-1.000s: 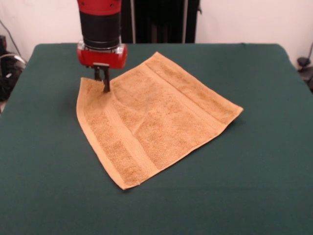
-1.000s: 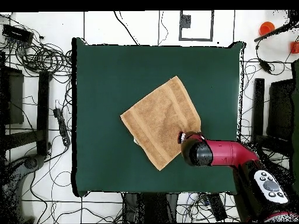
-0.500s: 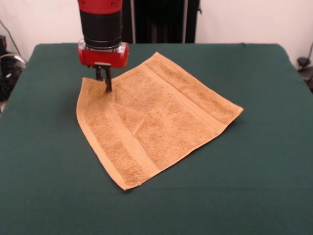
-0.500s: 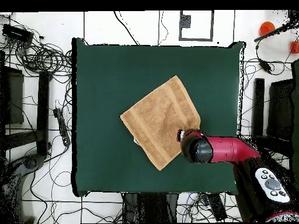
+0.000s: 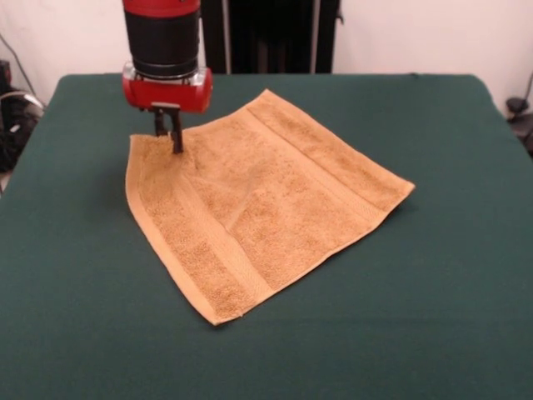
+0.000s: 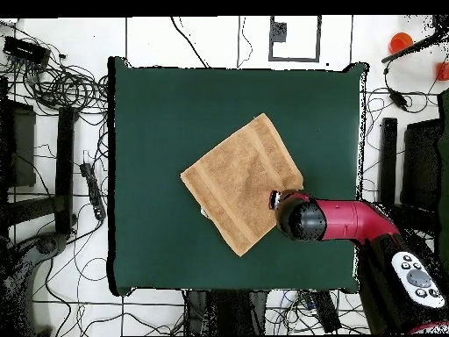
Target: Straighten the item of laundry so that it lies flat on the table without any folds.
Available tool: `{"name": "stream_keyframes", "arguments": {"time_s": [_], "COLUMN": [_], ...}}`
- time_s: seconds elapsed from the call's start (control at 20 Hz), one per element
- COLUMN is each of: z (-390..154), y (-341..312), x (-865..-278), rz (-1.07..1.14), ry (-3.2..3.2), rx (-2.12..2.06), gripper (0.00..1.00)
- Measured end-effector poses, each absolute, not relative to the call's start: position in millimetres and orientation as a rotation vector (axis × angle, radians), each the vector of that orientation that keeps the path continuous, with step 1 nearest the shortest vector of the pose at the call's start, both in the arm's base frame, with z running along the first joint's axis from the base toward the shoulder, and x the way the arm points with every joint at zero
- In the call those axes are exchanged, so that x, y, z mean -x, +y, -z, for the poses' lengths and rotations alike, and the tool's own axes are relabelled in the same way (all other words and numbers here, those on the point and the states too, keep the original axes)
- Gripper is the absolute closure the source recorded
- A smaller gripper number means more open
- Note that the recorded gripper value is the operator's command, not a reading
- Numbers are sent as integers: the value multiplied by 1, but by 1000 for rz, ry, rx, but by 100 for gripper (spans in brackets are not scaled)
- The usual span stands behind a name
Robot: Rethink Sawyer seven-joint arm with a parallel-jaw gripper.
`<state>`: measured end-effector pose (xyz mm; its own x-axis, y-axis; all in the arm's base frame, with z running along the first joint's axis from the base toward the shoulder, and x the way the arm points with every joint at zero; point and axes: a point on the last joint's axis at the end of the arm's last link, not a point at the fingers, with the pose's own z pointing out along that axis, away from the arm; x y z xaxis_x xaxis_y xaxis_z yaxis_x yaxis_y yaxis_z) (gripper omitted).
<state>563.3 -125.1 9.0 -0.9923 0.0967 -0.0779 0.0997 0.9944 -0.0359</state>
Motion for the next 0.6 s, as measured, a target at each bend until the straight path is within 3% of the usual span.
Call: {"name": "stream_keyframes", "arguments": {"time_s": [0.6], "z": [-10], "y": [-129], "x": [-568], "rz": [84], "ry": [3048], "rx": [-88], "gripper": [100]}}
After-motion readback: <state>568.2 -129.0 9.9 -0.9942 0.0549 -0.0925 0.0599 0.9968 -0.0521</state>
